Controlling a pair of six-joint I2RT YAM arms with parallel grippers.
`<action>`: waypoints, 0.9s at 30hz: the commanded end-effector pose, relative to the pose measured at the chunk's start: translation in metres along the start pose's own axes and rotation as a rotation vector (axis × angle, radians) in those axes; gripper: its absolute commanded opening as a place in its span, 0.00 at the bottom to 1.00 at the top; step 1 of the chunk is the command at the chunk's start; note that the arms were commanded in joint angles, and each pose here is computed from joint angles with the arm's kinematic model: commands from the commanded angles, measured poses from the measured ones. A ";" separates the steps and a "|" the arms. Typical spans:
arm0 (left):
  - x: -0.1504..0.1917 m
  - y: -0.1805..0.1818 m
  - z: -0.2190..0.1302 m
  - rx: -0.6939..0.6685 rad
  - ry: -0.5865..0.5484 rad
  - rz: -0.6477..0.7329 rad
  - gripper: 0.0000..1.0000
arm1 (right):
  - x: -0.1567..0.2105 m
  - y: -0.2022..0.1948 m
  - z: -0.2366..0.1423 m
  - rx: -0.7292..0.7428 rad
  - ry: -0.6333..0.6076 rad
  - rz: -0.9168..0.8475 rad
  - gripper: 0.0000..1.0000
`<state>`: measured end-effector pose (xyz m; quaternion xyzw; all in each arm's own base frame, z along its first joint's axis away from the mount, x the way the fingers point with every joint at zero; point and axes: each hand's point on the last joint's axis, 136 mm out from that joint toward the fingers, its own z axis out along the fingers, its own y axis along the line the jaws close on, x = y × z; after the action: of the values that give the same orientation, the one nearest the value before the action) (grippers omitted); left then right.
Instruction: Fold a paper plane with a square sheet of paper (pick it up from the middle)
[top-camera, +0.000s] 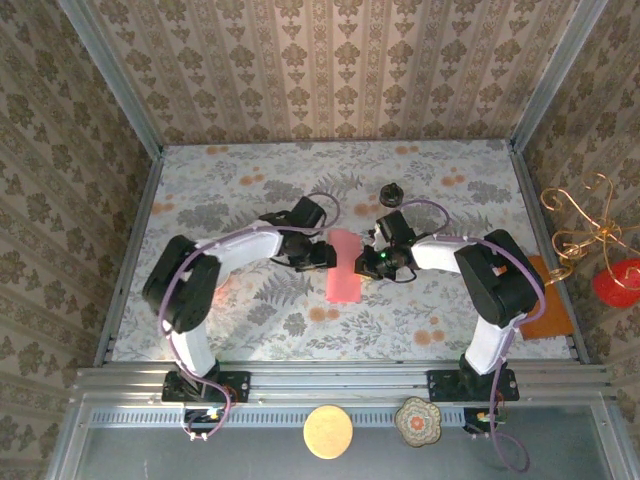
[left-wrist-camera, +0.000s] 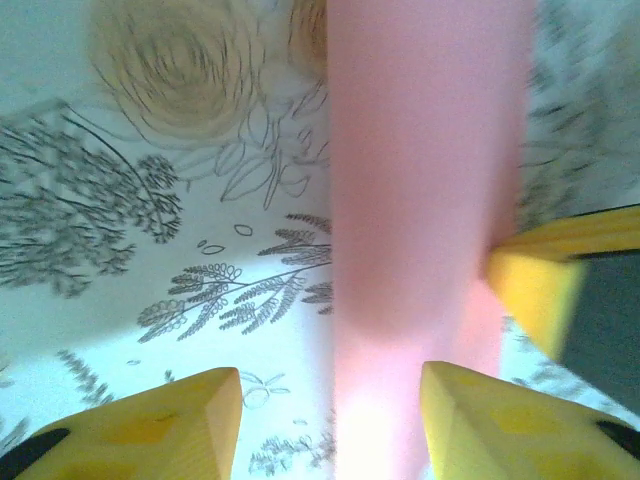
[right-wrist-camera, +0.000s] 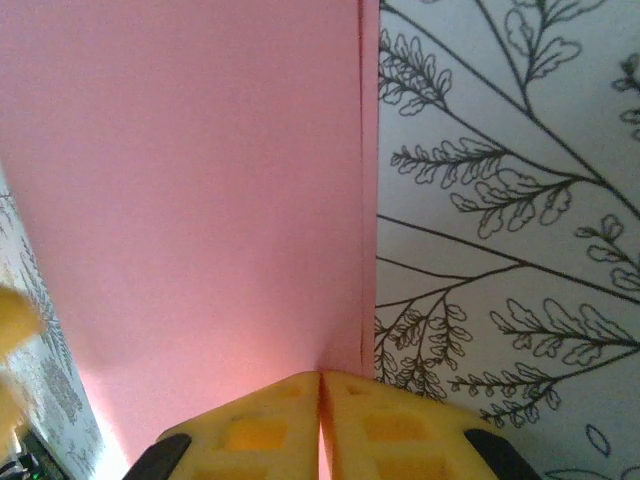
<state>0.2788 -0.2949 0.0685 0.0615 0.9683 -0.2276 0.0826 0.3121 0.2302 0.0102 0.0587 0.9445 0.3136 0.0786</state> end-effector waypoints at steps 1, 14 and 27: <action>-0.012 -0.015 -0.028 0.078 -0.062 0.053 0.54 | 0.037 -0.053 0.013 0.184 0.129 0.066 0.14; 0.001 -0.051 0.020 0.321 0.112 0.005 0.32 | 0.034 -0.056 0.012 0.240 0.179 -0.002 0.13; 0.011 -0.039 0.040 0.285 0.171 -0.025 0.22 | 0.038 -0.062 0.013 0.264 0.198 0.015 0.12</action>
<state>0.2705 -0.3442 0.0555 0.0803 0.9292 -0.3608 0.0039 0.3129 0.2308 0.0095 0.0209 0.9558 0.2886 0.0521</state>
